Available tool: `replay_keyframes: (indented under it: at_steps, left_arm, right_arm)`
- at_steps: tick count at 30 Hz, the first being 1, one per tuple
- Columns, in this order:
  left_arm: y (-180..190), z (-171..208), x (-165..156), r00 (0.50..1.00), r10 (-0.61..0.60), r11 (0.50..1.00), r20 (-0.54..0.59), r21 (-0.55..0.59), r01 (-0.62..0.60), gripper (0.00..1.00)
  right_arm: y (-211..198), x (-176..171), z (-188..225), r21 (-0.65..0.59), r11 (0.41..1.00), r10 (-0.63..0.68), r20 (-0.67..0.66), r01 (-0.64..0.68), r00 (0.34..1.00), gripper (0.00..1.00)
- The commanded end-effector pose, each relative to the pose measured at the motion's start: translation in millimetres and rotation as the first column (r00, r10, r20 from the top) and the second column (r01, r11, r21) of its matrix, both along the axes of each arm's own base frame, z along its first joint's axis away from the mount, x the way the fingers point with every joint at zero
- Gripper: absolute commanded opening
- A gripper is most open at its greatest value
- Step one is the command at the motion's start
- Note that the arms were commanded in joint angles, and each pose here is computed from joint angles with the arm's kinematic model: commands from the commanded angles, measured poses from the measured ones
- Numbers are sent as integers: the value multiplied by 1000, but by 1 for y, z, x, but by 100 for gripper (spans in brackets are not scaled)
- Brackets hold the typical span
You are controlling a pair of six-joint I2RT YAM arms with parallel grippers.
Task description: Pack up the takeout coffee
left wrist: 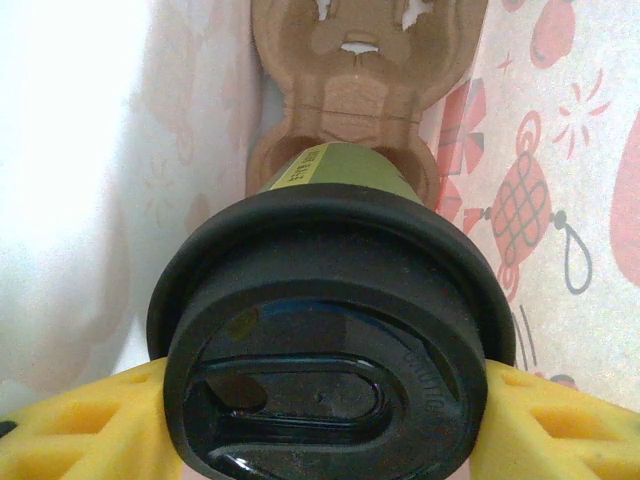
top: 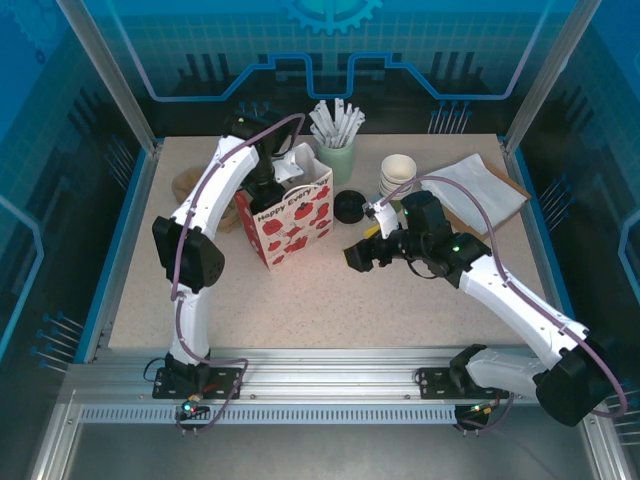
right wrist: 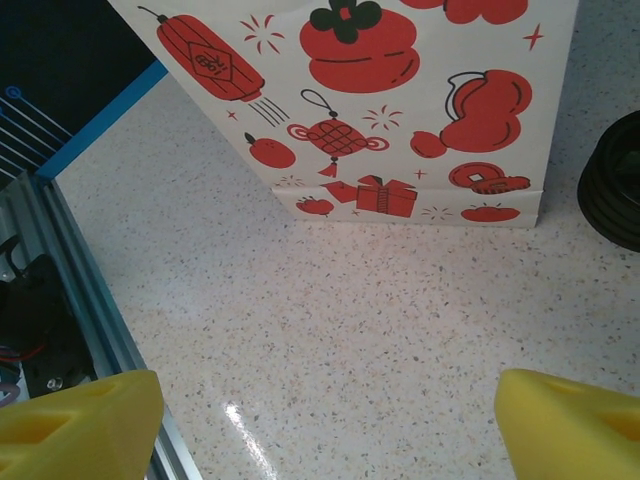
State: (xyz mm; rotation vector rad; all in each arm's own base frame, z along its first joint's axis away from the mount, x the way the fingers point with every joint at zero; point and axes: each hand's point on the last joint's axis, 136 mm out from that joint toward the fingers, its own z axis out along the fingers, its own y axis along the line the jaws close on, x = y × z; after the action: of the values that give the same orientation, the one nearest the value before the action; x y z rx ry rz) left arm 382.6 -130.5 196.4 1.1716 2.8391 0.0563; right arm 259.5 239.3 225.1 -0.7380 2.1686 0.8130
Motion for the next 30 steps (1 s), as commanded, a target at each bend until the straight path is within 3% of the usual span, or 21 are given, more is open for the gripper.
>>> replay_keyframes:
  at_steps: [1, 30]
  left_arm:
    - [5, -7, -1, 1000, -12, 1000, -22, 13, 12, 48]
    - [6, -10, -3, 1000, 1, 1000, -28, 21, -1, 48]
  right_arm:
    - [3, -1, -1, -7, 1000, 14, 21, -14, 1000, 87]
    - [2, -2, -5, -26, 1000, 9, 4, -9, 1000, 87]
